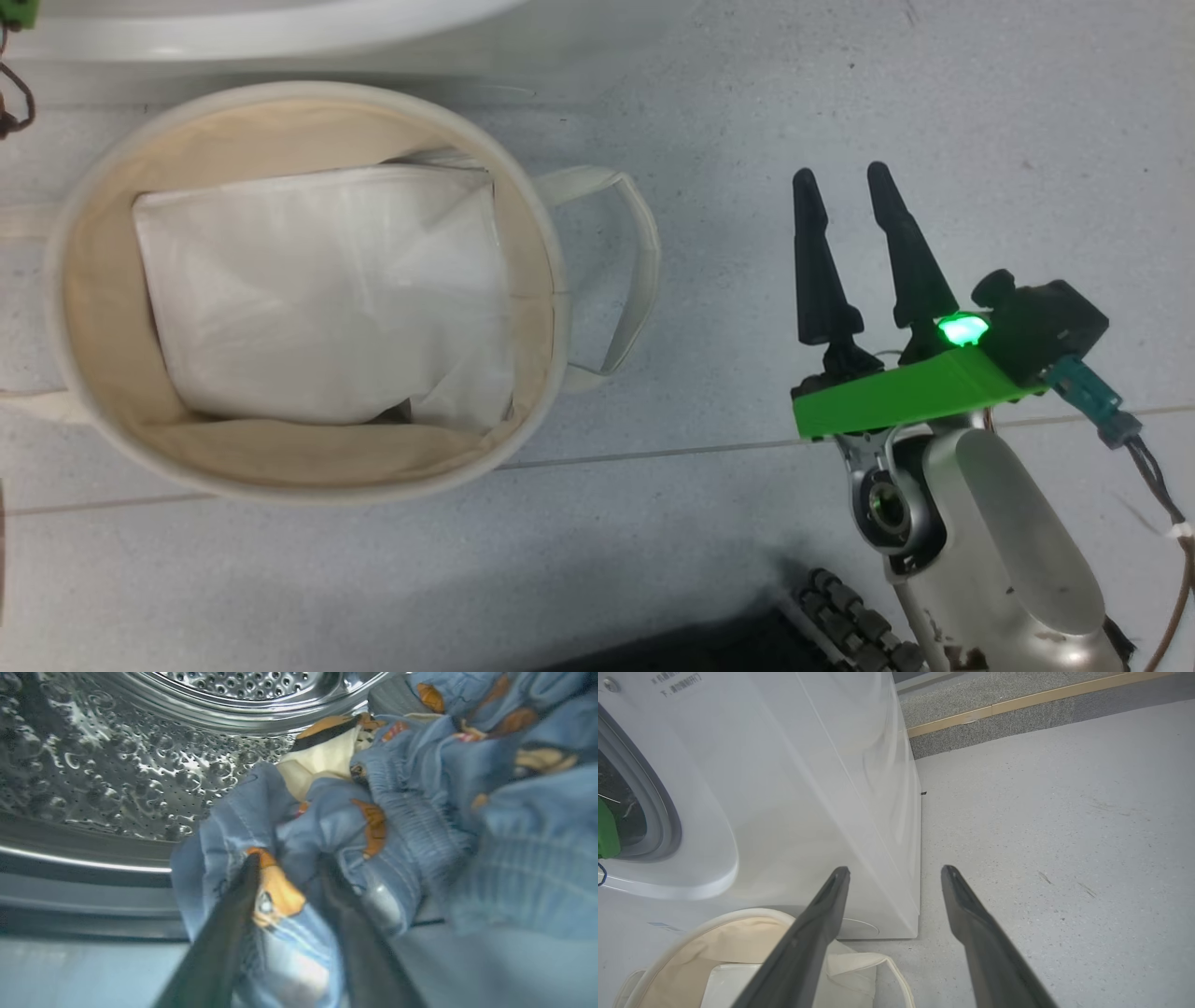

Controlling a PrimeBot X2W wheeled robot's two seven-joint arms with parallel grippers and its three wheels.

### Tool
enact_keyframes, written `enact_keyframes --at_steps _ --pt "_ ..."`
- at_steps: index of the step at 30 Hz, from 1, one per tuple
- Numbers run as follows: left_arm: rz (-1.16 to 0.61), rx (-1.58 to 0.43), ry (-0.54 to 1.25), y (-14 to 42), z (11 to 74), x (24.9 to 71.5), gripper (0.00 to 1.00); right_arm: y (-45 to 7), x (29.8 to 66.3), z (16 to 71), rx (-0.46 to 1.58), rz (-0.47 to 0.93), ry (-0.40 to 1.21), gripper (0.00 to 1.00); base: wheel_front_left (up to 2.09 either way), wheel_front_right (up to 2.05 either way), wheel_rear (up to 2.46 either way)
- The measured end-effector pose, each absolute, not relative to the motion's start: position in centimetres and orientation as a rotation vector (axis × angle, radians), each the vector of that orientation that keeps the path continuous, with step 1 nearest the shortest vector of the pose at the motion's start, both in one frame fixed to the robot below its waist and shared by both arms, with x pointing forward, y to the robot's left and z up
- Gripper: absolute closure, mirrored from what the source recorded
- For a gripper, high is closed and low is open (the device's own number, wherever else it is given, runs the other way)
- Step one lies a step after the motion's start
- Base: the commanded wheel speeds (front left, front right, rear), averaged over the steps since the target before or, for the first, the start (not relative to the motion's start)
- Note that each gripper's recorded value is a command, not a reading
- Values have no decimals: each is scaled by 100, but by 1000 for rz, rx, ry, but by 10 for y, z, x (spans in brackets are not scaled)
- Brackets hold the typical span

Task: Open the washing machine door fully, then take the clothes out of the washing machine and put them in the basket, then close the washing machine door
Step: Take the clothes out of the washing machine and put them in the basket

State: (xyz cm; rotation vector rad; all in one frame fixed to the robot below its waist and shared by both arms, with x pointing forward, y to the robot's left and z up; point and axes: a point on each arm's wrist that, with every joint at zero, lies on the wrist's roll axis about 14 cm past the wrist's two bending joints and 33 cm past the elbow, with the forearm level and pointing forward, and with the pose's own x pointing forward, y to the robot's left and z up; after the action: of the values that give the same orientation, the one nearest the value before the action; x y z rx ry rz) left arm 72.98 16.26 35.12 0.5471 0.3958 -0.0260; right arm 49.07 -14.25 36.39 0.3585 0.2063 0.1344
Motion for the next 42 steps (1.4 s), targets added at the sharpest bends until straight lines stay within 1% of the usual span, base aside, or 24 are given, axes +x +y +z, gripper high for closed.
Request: enact_keyframes --at_steps 4,10,17,19,22,26,31,32,37,42 --pt "-70 538 382 153 348 727 100 -138 494 365 357 148 200 0 0 0 0" --pt "-90 497 311 149 363 720 100 -132 498 376 348 171 171 0 0 0 0" --pt "-82 377 136 139 417 711 100 -130 499 405 337 185 110 0 0 0 0" --pt "-76 352 89 138 436 706 100 -132 496 414 335 182 93 0 0 0 0" --pt "-73 324 -28 133 477 695 100 -134 489 425 326 175 80 0 0 0 0" --pt "-71 287 -162 131 523 666 100 -132 480 442 325 182 52 0 0 0 0" --pt "-67 245 -302 131 573 620 100 -130 466 463 329 189 21 0 0 0 0" --pt "-67 245 -302 131 573 620 100 -130 466 463 329 189 21 0 0 0 0" --pt "-74 196 -456 130 628 570 100 -125 449 478 333 201 2 0 0 0 0" --pt "-77 155 -540 131 658 523 100 -122 433 490 335 211 -18 0 0 0 0"
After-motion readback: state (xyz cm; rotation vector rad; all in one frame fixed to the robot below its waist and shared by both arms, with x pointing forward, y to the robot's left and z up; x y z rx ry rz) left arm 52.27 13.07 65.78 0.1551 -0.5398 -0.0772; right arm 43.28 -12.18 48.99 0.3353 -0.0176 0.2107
